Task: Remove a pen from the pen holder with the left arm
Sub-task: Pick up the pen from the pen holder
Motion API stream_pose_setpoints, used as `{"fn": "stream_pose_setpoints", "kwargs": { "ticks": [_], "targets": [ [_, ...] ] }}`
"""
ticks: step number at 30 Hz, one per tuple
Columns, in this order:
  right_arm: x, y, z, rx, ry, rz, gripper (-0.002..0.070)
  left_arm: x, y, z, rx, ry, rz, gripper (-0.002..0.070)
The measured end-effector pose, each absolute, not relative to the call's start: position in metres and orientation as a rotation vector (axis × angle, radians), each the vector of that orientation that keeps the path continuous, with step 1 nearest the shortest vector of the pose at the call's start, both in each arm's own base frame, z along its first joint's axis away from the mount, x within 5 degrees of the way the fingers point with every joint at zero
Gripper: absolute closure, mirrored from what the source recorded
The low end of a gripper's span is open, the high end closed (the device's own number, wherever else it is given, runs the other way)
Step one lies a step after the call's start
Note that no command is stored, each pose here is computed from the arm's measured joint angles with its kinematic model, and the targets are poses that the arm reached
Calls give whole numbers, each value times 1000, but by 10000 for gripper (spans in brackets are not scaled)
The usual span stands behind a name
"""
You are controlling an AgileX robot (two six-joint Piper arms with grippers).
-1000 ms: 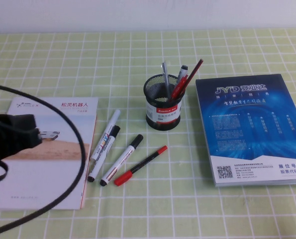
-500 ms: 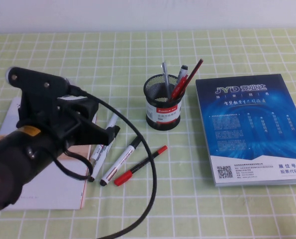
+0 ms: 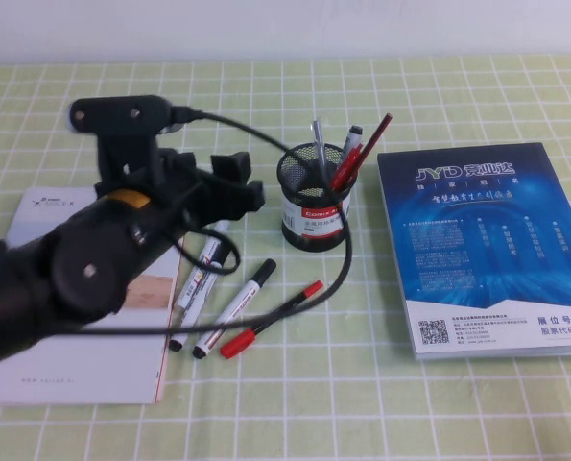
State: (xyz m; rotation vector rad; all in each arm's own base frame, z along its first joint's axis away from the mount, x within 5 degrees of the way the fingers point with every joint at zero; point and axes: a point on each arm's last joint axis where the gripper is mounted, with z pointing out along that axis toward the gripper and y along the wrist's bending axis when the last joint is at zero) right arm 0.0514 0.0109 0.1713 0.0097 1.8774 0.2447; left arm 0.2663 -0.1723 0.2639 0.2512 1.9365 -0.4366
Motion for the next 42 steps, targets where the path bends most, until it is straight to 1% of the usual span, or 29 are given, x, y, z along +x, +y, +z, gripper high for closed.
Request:
{"fn": "stream_pose_setpoints", "kwargs": {
  "ticks": [9, 17, 26, 42],
  "targets": [
    [51, 11, 171, 10, 1877, 245, 691, 313, -211, 256, 259, 1988, -487, 224],
    [51, 11, 171, 10, 1877, 245, 691, 346, -237, 267, 257, 2000, -575, 223],
    [51, 11, 171, 10, 1877, 245, 691, 377, -254, 262, 262, 2022, -609, 223],
    [51, 11, 171, 10, 1877, 245, 691, 392, -264, 234, 268, 2072, -597, 223]
  ]
}}
